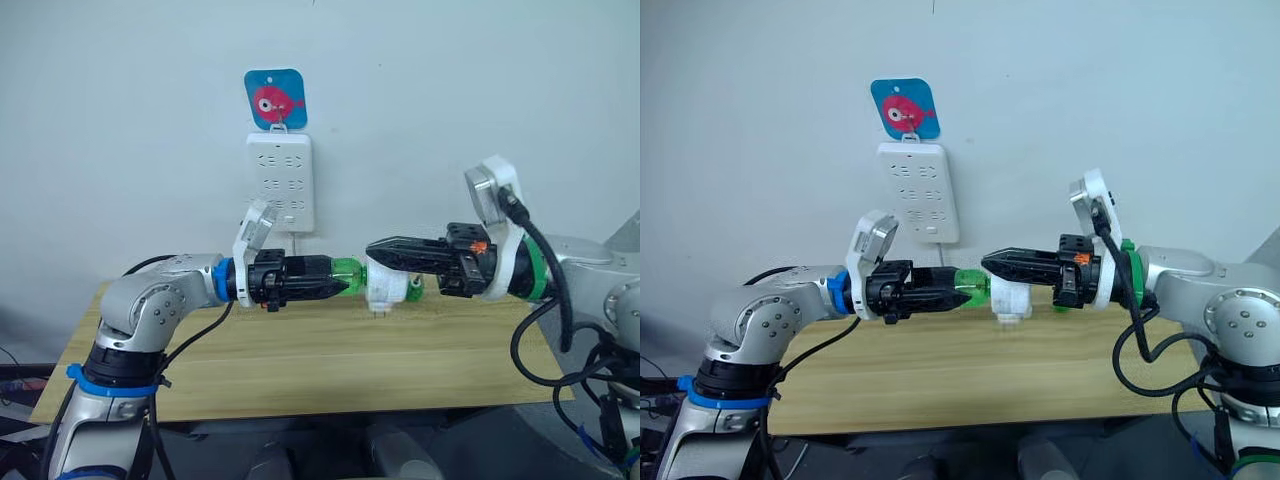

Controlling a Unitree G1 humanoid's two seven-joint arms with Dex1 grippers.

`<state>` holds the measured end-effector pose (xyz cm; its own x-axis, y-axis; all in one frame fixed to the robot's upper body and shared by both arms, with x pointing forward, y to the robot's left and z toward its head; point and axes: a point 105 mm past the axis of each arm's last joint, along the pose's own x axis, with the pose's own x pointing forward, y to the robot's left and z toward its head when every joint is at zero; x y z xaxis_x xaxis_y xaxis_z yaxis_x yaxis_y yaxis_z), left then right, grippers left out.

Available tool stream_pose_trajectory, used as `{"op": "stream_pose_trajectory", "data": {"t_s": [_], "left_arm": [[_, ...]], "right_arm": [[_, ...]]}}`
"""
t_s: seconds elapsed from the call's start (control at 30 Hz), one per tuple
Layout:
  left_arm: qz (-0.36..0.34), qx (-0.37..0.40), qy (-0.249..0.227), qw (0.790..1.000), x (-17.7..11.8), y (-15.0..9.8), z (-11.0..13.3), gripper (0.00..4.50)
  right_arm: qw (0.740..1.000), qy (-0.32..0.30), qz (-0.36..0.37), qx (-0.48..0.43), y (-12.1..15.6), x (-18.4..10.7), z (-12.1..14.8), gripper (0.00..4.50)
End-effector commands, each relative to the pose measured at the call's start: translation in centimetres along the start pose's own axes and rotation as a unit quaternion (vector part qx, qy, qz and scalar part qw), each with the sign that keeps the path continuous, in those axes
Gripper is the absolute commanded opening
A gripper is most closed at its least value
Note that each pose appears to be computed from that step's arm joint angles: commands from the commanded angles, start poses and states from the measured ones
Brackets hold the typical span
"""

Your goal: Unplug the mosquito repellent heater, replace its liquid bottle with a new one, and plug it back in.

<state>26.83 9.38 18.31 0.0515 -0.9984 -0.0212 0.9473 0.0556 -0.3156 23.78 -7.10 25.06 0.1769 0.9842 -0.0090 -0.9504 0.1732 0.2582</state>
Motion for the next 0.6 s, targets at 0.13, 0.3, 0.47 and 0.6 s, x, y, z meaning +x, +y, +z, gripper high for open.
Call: {"op": "stream_pose_trajectory", "data": {"t_s": [0.13, 0.3, 0.47, 0.6], "left_arm": [[-0.043, 0.009, 0.004, 0.999, -0.2, -1.5, 0.6, 2.25], [-0.056, -0.009, -0.005, 0.998, -0.4, -2.0, 1.0, 2.25], [-0.051, -0.019, -0.023, 0.998, -0.4, -1.9, 1.5, 2.25], [-0.034, -0.021, -0.034, 0.999, -0.3, -1.2, 1.7, 2.25]], "right_arm": [[0.996, -0.032, -0.085, -0.003, -3.3, -1.7, 1.5, 0.00], [0.985, 0.019, -0.169, -0.006, -6.5, -2.7, -1.9, 0.00], [0.984, 0.101, -0.149, 0.007, -5.4, -2.5, -5.8, 0.00], [0.990, 0.124, -0.071, 0.018, -2.3, -1.7, -6.7, 0.00]]}}
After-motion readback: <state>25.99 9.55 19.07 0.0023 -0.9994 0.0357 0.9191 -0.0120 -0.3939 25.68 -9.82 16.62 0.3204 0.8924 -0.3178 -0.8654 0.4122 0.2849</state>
